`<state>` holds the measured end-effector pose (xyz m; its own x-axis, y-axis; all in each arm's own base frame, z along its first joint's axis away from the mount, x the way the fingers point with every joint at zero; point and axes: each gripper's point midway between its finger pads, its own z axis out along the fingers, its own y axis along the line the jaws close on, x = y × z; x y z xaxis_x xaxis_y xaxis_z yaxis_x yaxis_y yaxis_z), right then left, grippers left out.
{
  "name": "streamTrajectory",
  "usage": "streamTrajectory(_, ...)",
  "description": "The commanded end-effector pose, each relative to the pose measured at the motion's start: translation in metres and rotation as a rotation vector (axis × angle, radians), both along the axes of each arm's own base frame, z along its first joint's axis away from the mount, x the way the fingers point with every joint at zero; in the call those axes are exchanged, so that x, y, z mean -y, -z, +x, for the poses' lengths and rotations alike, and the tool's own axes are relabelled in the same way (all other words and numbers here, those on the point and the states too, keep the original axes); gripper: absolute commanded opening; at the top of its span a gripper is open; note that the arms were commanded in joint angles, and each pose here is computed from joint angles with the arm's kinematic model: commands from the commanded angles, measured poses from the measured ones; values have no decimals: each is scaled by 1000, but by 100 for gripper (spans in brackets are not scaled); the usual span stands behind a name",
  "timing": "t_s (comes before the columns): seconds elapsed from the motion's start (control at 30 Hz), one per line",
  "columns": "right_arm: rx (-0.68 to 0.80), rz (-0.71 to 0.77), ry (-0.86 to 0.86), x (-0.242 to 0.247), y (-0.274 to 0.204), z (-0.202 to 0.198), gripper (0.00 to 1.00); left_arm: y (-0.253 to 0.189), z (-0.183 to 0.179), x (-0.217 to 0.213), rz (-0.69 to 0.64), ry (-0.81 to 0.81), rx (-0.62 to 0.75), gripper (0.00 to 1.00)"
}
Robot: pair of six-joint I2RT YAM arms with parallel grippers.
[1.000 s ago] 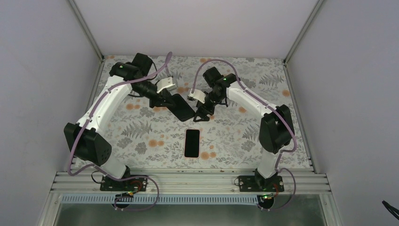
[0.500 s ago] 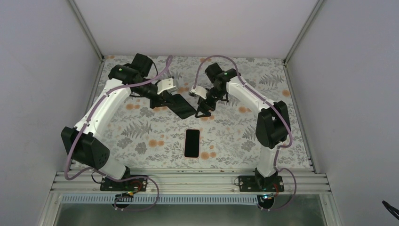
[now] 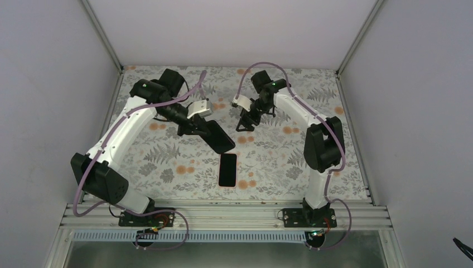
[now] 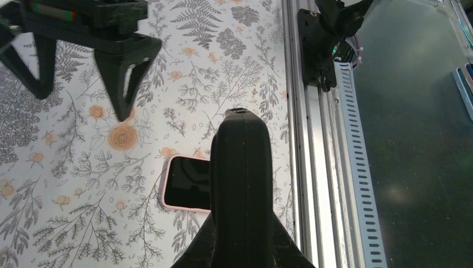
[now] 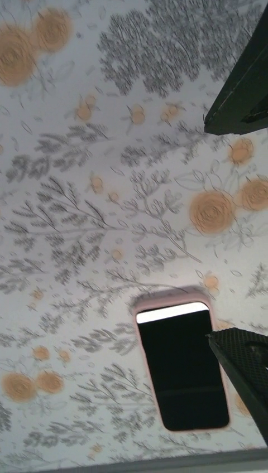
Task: Take the phone out of the phone case
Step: Remove the phone case from the phone.
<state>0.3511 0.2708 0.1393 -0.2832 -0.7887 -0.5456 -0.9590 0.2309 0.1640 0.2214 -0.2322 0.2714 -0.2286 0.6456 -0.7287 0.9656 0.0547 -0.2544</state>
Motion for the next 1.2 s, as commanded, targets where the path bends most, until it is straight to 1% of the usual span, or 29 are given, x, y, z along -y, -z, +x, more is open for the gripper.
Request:
streamTrajectory(0.0, 5, 32, -58, 8, -17, -33, 86, -18, 0, 1, -69, 19, 41, 2)
streamTrajectory(0.07, 14, 74, -72, 10, -31, -49, 86, -19, 5, 0, -74, 10, 41, 2)
streamTrajectory(0.23, -40, 149, -94, 13, -37, -85, 84, -14, 9, 1, -79, 12, 24, 2)
streamTrajectory(0.33, -41, 199, -105, 12, -45, -95, 84, -12, 11, 2, -86, 16, 12, 2)
streamTrajectory(0.5, -81, 224, -107, 5, -43, -99, 80, -9, 15, 5, -92, 19, -4, 2)
streamTrajectory(0.63, -68, 247, -93, 1, -46, -94, 77, -5, 18, 7, -96, 25, -22, 2)
streamTrajectory(0.77, -86, 258, -105, -2, -49, -95, 74, -3, 19, 8, -100, 28, -31, 2)
streamTrajectory(1.17, -117, 253, -135, -5, -45, -103, 75, -3, 18, 8, -101, 30, -35, 2)
